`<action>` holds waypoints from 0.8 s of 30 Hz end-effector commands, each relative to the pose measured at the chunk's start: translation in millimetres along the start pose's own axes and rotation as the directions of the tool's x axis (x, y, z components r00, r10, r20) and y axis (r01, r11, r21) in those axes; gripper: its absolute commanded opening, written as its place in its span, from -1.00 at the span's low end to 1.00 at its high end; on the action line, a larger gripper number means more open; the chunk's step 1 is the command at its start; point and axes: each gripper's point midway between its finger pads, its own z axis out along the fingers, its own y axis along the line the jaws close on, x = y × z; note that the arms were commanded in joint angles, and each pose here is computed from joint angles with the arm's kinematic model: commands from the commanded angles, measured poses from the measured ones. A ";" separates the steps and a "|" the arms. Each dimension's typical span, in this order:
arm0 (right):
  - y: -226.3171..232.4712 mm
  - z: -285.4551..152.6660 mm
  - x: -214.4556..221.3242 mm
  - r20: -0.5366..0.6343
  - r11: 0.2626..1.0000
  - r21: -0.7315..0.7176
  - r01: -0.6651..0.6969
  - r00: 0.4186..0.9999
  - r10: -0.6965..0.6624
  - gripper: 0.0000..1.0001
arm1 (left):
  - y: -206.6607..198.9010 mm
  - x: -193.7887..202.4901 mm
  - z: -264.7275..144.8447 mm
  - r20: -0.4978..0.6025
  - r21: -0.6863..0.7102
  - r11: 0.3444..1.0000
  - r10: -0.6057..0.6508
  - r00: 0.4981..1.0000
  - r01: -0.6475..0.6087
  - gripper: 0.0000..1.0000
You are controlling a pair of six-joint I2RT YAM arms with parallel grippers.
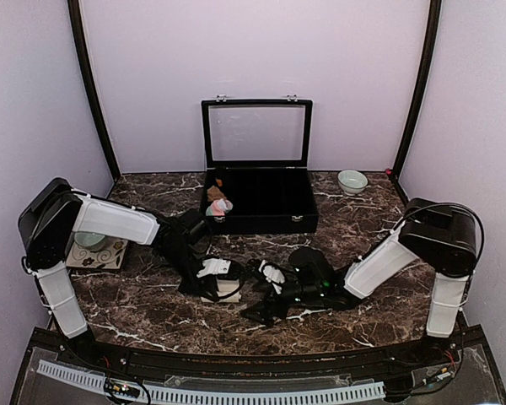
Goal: Roll the socks
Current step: Roll the sock at the center of the board.
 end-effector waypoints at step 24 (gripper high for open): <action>9.9 -55.5 -49.9 0.051 0.824 0.404 0.398 0.889 -0.454 0.91 | -32.1 46.9 8.1 -0.252 0.454 0.683 -0.518 0.818 0.572 -1.00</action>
